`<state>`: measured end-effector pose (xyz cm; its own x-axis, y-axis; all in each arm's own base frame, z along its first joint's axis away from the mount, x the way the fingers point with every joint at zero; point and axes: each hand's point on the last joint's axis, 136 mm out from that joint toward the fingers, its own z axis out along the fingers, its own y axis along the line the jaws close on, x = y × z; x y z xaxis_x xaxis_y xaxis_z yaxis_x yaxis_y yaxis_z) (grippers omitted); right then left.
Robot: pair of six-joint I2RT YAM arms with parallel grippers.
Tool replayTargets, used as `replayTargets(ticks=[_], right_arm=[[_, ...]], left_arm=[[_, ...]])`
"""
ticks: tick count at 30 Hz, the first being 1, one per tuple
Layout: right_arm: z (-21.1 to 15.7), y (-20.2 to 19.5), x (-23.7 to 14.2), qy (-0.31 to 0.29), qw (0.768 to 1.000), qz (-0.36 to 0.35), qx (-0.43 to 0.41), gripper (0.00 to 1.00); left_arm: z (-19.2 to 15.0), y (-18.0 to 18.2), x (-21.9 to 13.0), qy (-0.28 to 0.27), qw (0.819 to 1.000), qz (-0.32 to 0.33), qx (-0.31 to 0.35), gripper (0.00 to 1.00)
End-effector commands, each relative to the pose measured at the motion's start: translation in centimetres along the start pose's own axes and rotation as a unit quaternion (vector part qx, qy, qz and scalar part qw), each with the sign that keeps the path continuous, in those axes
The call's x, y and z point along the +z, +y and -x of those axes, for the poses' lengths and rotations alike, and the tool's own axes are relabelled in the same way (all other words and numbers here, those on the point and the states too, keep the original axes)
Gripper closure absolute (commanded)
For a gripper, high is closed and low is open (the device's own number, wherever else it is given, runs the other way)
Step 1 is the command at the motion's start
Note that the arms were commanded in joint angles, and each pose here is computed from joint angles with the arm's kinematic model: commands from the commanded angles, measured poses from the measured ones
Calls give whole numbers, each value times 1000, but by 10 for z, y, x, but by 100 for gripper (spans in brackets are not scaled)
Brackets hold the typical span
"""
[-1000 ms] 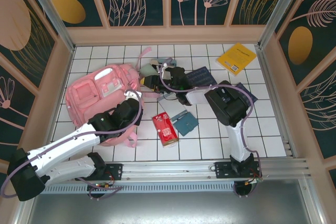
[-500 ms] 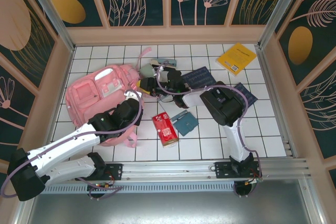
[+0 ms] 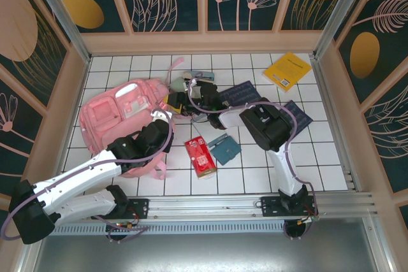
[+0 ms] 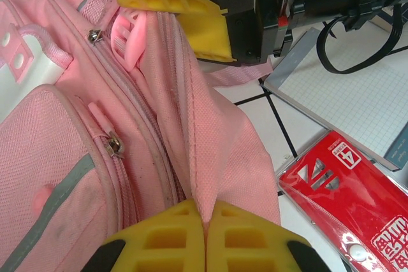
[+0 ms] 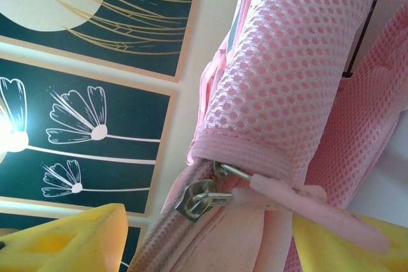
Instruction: Pack books, pencil case, and school supplies into a backpack
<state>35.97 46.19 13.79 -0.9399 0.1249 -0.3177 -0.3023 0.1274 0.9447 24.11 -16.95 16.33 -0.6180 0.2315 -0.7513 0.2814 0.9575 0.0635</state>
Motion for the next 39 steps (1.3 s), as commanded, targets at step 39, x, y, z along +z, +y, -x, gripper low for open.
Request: replayTargets(ticks=[39], right_arm=[[3,50,-35,-29,998,43,-44,48]], left_arm=[[21,5,-7,-40,999,12,-4,100]])
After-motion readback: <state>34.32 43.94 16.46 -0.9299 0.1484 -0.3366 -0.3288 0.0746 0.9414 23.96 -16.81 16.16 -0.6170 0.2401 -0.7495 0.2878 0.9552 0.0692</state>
